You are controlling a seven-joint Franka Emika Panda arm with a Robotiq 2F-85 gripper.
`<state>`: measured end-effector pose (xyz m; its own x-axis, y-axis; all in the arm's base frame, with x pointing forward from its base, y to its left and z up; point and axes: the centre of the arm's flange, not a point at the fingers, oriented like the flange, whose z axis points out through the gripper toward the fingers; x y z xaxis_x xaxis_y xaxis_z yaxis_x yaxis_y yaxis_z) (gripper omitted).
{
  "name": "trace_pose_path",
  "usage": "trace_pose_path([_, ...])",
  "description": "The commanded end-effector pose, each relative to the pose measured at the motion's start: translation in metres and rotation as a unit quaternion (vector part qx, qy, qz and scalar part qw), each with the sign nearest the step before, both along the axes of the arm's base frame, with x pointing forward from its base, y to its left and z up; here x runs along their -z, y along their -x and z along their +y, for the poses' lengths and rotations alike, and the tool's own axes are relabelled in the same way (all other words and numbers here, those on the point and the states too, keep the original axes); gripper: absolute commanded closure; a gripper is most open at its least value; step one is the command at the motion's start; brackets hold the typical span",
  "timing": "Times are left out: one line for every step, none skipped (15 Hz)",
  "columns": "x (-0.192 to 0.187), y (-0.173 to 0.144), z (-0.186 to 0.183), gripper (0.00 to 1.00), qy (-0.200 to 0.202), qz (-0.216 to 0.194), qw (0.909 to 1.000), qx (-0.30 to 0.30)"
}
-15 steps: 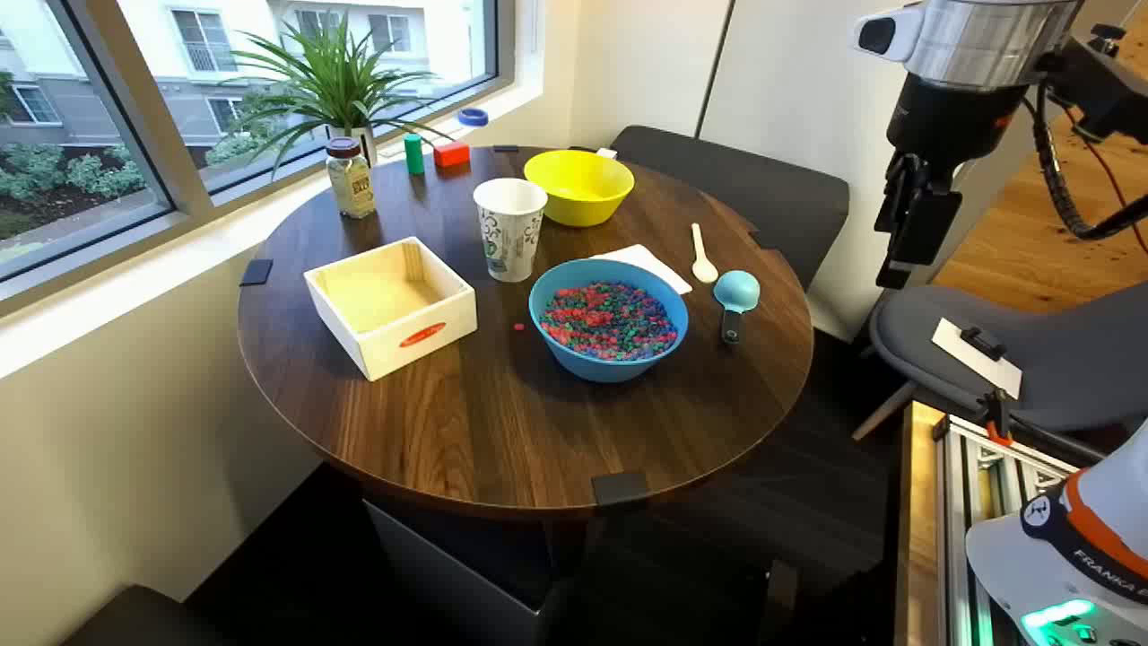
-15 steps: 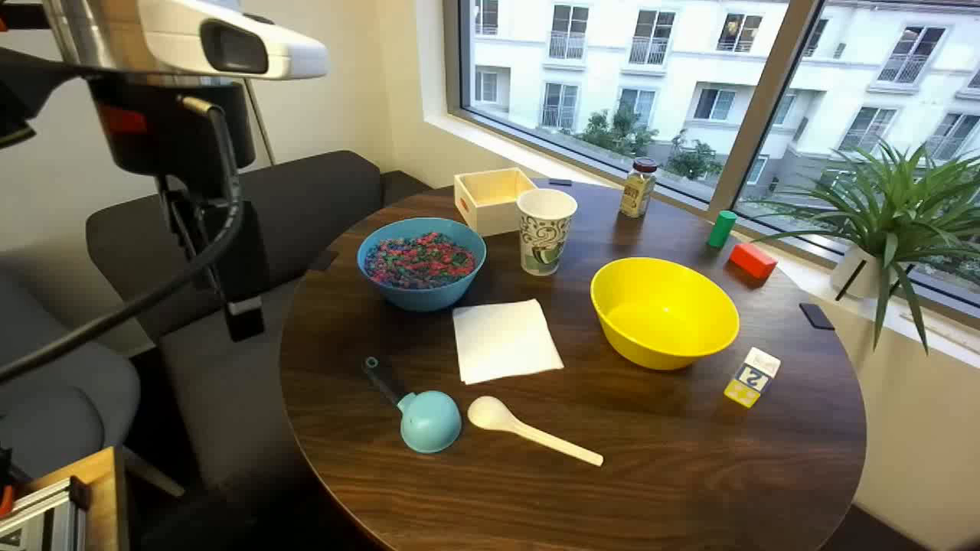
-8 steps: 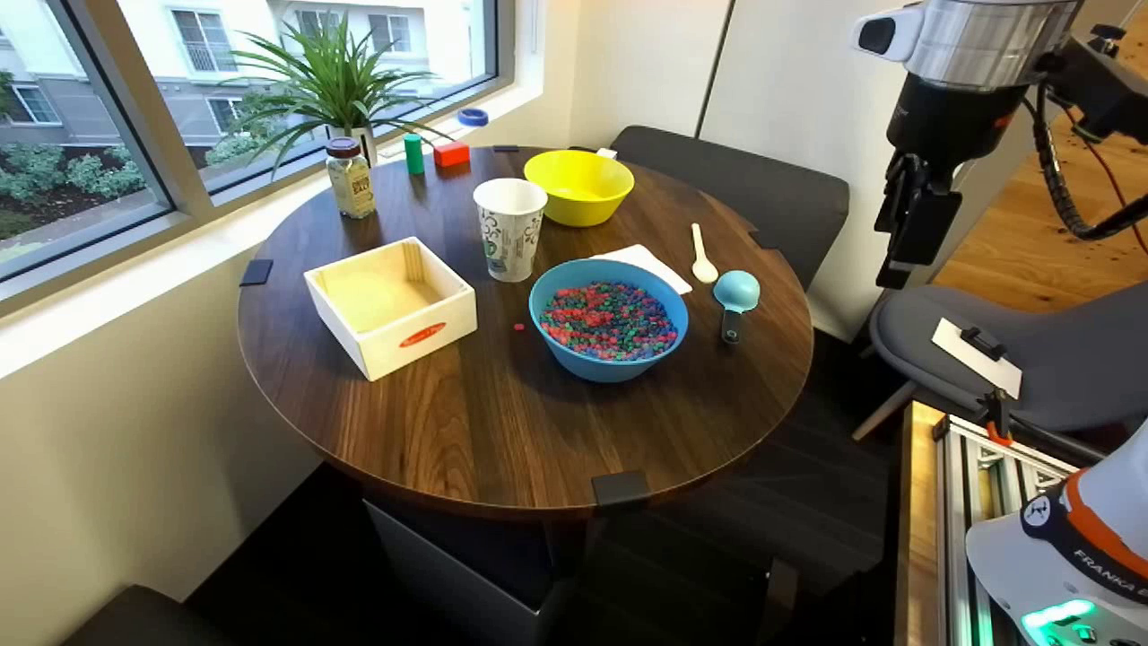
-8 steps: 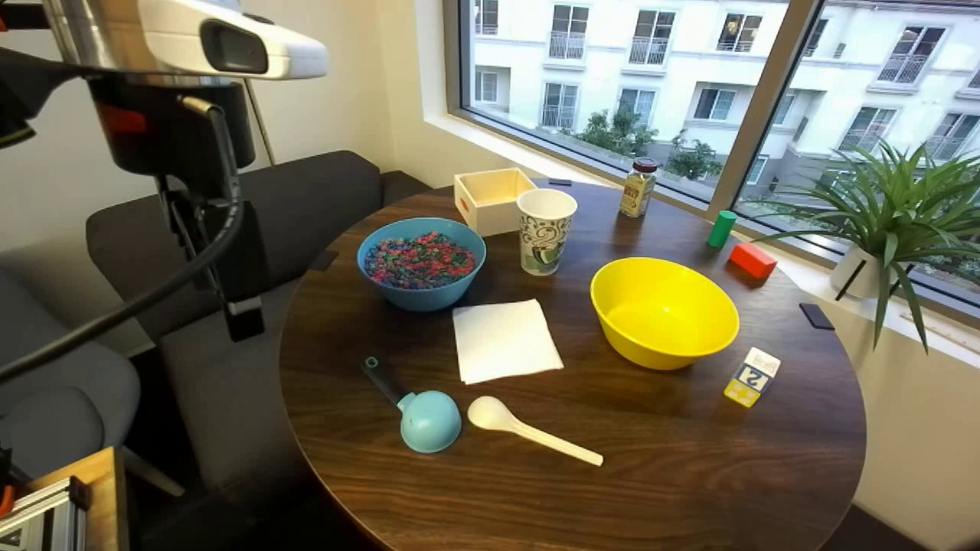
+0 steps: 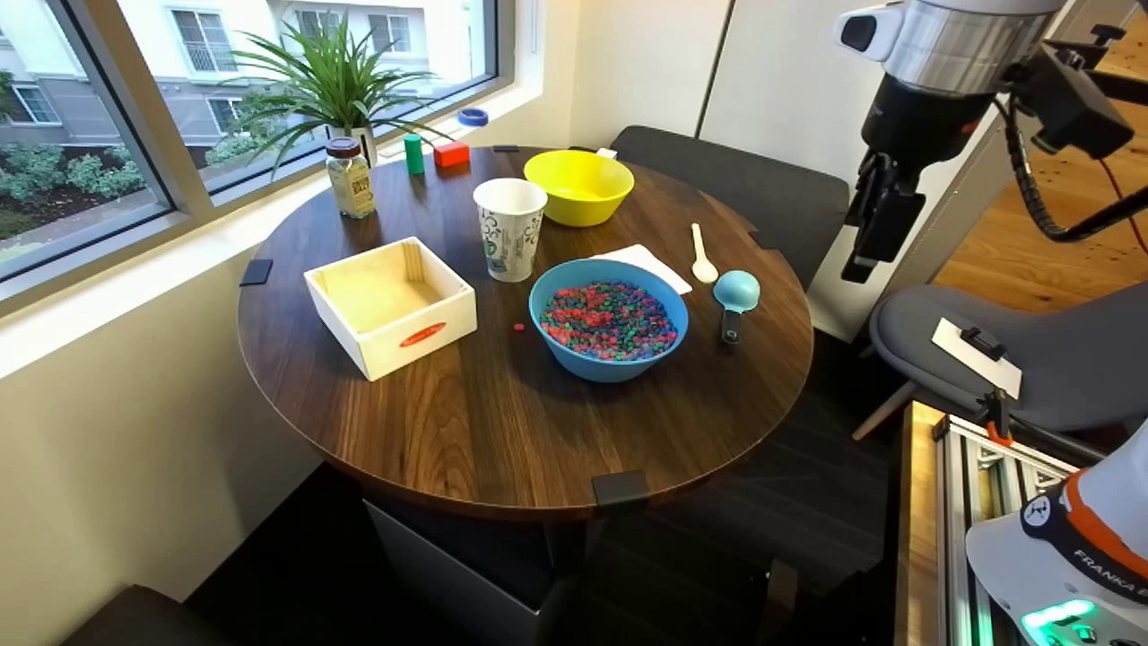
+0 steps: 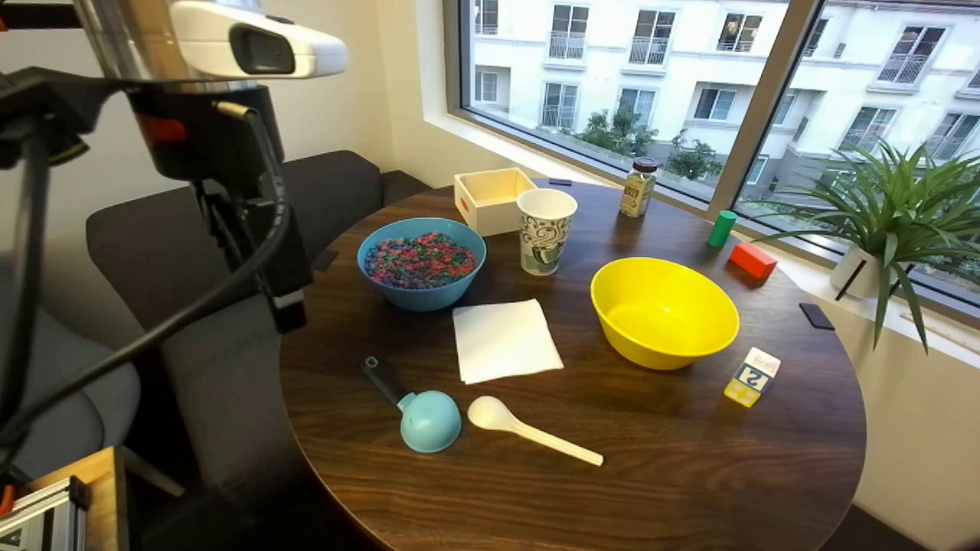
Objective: Turn over the blue scoop
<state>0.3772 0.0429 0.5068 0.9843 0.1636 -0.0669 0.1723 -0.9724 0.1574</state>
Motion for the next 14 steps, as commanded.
trace_pose_path([0.033,-0.026,0.006,0.00,0.014,-0.023,0.9993,-0.027])
trace_pose_path([0.040,-0.030,0.008,0.00,0.013,-0.026,0.9990,-0.035])
trace_pose_path([0.049,-0.036,0.011,0.00,0.011,-0.028,0.9986,-0.043])
trace_pose_path([0.057,-0.040,0.013,0.00,0.012,-0.028,0.9984,-0.047])
trace_pose_path([0.066,-0.045,0.016,0.00,0.011,-0.026,0.9983,-0.051])
trace_pose_path([0.074,-0.047,0.018,0.00,0.010,-0.024,0.9982,-0.054])
trace_pose_path([0.081,-0.050,0.019,0.00,0.007,-0.021,0.9981,-0.057])
trace_pose_path([0.086,-0.052,0.021,0.00,0.004,-0.020,0.9980,-0.060])
trace_pose_path([0.091,-0.054,0.023,0.00,0.000,-0.018,0.9979,-0.062])
trace_pose_path([0.096,-0.056,0.024,0.00,0.001,-0.017,0.9979,-0.063])
trace_pose_path([0.102,-0.058,0.025,0.00,0.006,-0.014,0.9979,-0.063])
trace_pose_path([0.106,-0.059,0.025,0.00,0.007,-0.010,0.9979,-0.063])
trace_pose_path([0.110,-0.060,0.025,0.00,0.011,-0.006,0.9978,-0.065])
trace_pose_path([0.115,-0.061,0.025,0.00,0.018,-0.001,0.9976,-0.066])
